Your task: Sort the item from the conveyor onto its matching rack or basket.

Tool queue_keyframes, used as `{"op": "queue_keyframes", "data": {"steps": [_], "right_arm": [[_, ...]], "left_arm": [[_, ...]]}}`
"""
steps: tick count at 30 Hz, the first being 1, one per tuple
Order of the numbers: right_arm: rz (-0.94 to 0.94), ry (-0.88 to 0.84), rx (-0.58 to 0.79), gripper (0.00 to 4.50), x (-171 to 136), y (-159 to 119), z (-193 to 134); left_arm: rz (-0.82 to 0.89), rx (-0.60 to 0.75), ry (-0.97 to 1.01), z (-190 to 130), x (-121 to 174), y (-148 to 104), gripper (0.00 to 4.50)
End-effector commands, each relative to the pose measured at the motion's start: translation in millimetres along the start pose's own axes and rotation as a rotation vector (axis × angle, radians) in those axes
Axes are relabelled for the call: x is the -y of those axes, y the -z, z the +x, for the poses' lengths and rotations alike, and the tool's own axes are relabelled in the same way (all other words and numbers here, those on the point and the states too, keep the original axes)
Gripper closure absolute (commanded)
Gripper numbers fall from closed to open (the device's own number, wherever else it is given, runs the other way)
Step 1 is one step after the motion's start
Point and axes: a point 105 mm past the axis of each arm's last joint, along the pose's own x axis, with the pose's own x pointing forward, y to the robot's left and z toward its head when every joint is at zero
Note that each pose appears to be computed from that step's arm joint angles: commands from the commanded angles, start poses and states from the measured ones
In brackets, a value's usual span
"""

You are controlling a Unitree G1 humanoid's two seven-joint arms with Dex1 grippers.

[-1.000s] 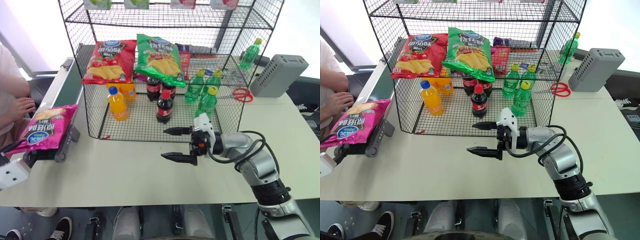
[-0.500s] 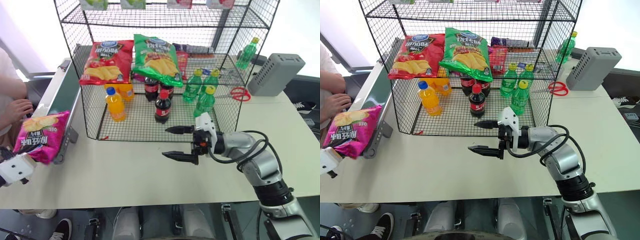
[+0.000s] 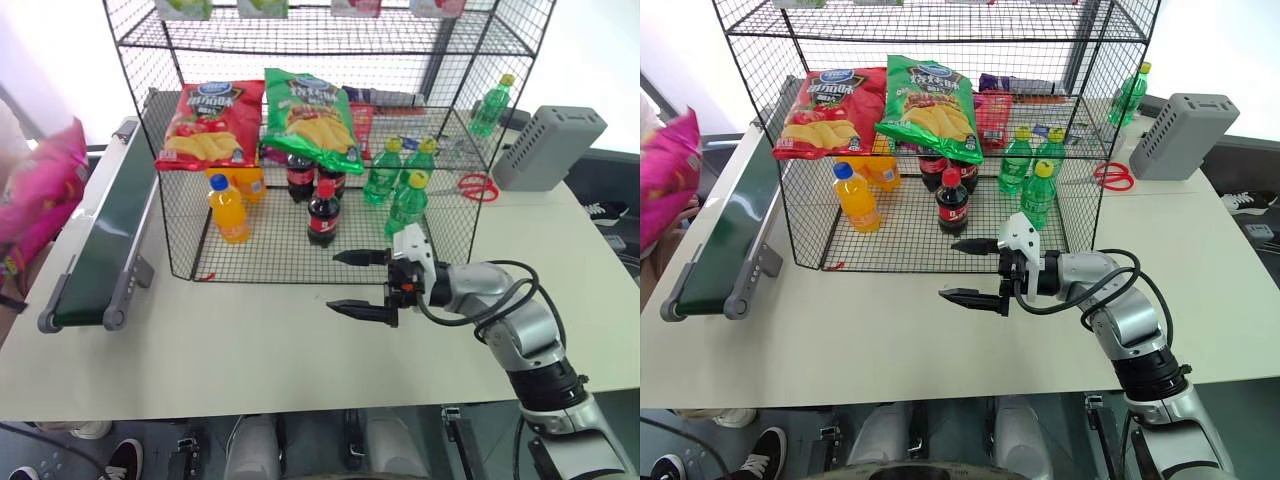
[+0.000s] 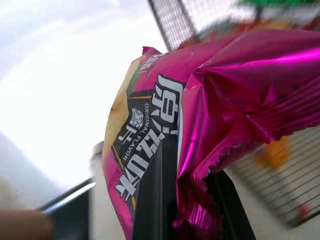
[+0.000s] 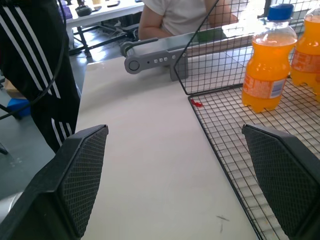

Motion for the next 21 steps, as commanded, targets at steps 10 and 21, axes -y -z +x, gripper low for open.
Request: {"op": "queue_keyframes", "data": {"steps": [10, 21], "right_arm": [[0.339, -0.249, 0.106, 0.00, -30, -44, -26], [0.568, -0.324, 0.015, 0.00, -53, -34, -29]], "left_arm": [[-1.081, -0.106, 0.692, 0, 140, -6, 4.46], [-1.275, -0.052, 1.016, 59, 190, 17, 4.46]]}}
